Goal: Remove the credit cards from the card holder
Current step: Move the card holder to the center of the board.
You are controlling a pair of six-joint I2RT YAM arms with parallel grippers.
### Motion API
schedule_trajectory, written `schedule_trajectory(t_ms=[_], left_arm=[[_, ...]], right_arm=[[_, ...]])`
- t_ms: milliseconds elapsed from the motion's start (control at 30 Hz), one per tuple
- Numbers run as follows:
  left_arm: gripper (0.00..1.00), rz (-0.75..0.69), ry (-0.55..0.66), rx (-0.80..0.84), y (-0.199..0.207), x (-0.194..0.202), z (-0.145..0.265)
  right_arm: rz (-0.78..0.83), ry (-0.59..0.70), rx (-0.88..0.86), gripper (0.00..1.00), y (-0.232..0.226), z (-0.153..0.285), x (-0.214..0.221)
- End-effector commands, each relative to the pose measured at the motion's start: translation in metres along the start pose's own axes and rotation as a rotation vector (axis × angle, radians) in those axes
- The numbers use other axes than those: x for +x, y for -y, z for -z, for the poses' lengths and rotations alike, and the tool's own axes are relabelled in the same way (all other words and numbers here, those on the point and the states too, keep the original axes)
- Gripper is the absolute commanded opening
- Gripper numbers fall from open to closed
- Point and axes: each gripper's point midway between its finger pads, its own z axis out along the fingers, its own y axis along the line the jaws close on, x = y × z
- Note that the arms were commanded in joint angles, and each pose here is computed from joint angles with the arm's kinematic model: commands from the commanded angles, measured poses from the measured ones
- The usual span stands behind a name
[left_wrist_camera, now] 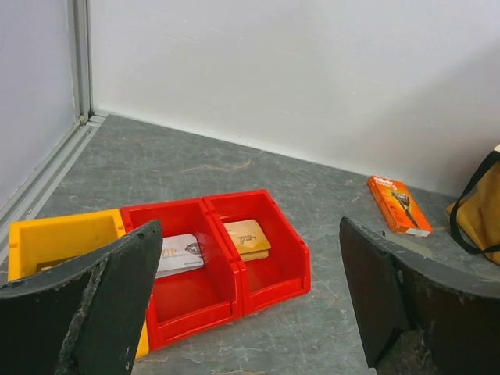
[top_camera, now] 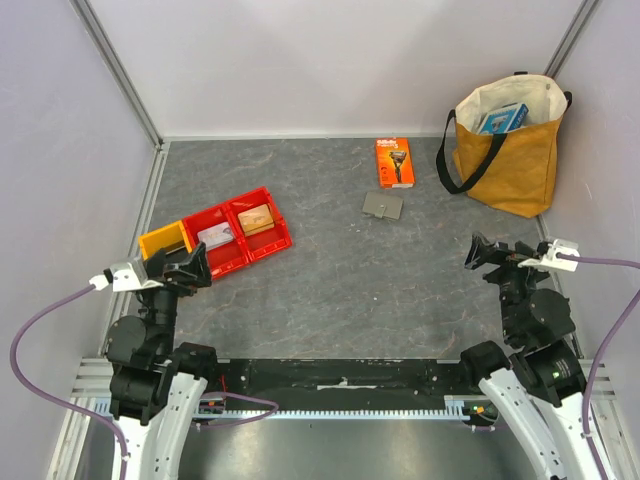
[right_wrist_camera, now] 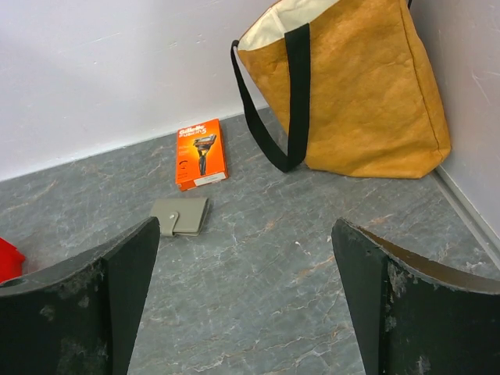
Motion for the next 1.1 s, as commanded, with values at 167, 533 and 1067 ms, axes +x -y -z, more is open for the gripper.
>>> schedule_trajectory(t_ms=[167, 533, 1067], left_arm=[[0.99, 0.098, 0.015, -0.036, -0.003, -0.006, 0.007], [0.99, 0.171, -0.123, -0.017, 0.002, 0.029, 0.013], [0.99, 0.183, -0.089, -0.018, 0.0, 0.024, 0.018]], right_arm=[[0.007, -0.126, -0.154, 0.98, -0.04, -0.012, 0.011], [-0.152, -0.565, -0.182, 0.98, -0.095, -0.06, 0.124], [-0.467, -0.619, 0.112, 0.81, -0.101, -0.203, 0.248]])
